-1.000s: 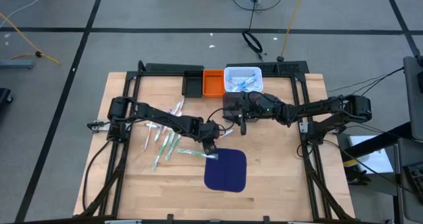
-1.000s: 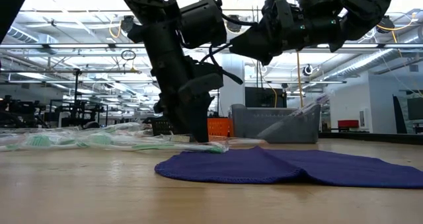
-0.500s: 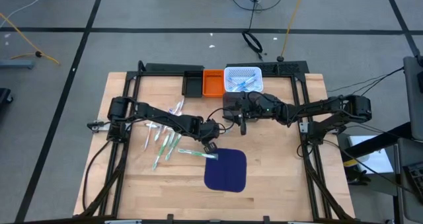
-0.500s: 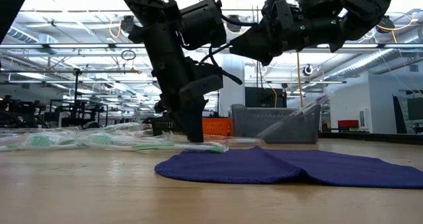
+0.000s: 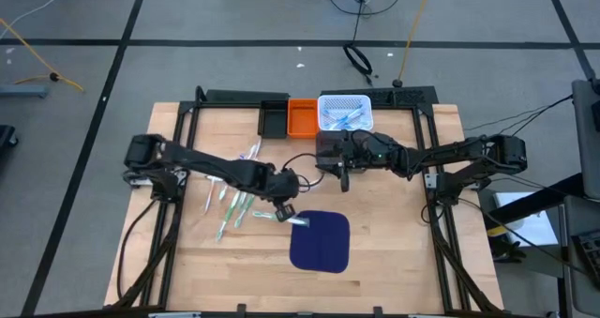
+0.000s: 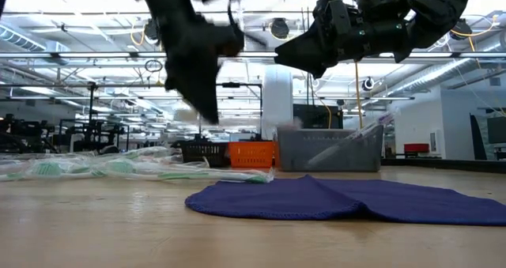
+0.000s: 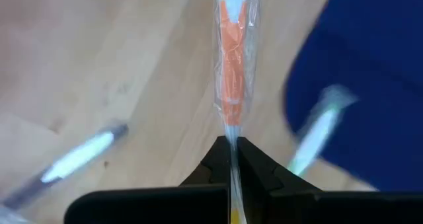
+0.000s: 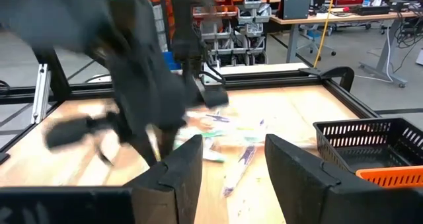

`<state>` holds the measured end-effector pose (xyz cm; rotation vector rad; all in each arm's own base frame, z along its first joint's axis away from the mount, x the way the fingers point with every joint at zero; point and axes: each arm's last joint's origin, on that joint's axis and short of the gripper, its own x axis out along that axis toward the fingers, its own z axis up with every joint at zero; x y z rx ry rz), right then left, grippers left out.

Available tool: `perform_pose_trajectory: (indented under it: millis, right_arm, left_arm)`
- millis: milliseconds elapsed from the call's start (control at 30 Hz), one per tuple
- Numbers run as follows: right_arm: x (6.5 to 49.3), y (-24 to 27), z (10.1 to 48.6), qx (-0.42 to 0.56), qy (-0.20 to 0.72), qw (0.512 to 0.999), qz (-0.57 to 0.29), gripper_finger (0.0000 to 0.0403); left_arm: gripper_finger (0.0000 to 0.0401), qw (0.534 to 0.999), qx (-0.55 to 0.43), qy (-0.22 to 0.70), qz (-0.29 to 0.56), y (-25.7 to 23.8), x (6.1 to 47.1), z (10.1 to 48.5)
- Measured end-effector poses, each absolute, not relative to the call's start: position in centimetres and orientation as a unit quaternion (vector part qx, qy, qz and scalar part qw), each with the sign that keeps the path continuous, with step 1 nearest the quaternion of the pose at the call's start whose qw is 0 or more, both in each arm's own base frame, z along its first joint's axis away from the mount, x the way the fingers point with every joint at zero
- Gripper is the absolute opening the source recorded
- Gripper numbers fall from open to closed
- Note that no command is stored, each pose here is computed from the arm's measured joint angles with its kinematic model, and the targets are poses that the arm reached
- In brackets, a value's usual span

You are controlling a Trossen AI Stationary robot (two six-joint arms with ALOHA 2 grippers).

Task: Pick & Place Toothbrushes
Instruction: Put the orange toothbrush into the orange basket

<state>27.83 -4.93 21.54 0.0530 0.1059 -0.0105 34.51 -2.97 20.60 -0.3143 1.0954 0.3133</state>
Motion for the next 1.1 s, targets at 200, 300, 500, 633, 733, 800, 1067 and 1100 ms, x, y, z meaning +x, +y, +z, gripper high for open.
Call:
perform_pose_trajectory:
  millis: [200,300,500,633,733,800,1067,1100]
  right_arm:
    - [27.8,-4.9,21.7,0.025,0.044,0.999,-0.005,0.0155]
    - [27.9,-4.9,21.9,0.025,0.032,0.999,-0.005,0.0155]
    - [27.9,-5.1,22.2,0.023,0.019,1.0,-0.007,0.0155]
    - [27.8,-5.2,22.5,0.023,0.003,1.0,-0.009,0.0155]
    - [27.8,-5.2,22.8,0.028,-0.013,0.999,-0.009,0.0155]
    - [27.8,-5.2,23.1,0.038,-0.027,0.999,-0.009,0.0155]
    - [27.8,-5.2,23.4,0.058,-0.041,0.997,-0.007,0.0155]
    - [27.8,-5.2,23.5,0.061,-0.049,0.997,-0.006,0.0155]
  left_arm:
    - [0.0001,0.858,-0.118,0.454,0.209,-3.2,32.2,24.9]
    - [0.0001,0.866,-0.105,0.429,0.233,-3.1,31.1,26.5]
    - [0.0001,0.882,-0.084,0.378,0.269,-3.0,29.9,28.7]
    - [0.0001,0.887,-0.071,0.356,0.285,-3.0,29.8,29.2]
    - [0.0,0.891,-0.059,0.346,0.289,-3.1,30.0,29.3]
    - [0.0,0.902,-0.054,0.321,0.283,-3.2,30.4,29.7]
    - [0.0,0.941,-0.018,0.236,0.242,-3.8,32.1,31.2]
    - [0.0,0.943,-0.015,0.232,0.24,-3.9,32.3,31.2]
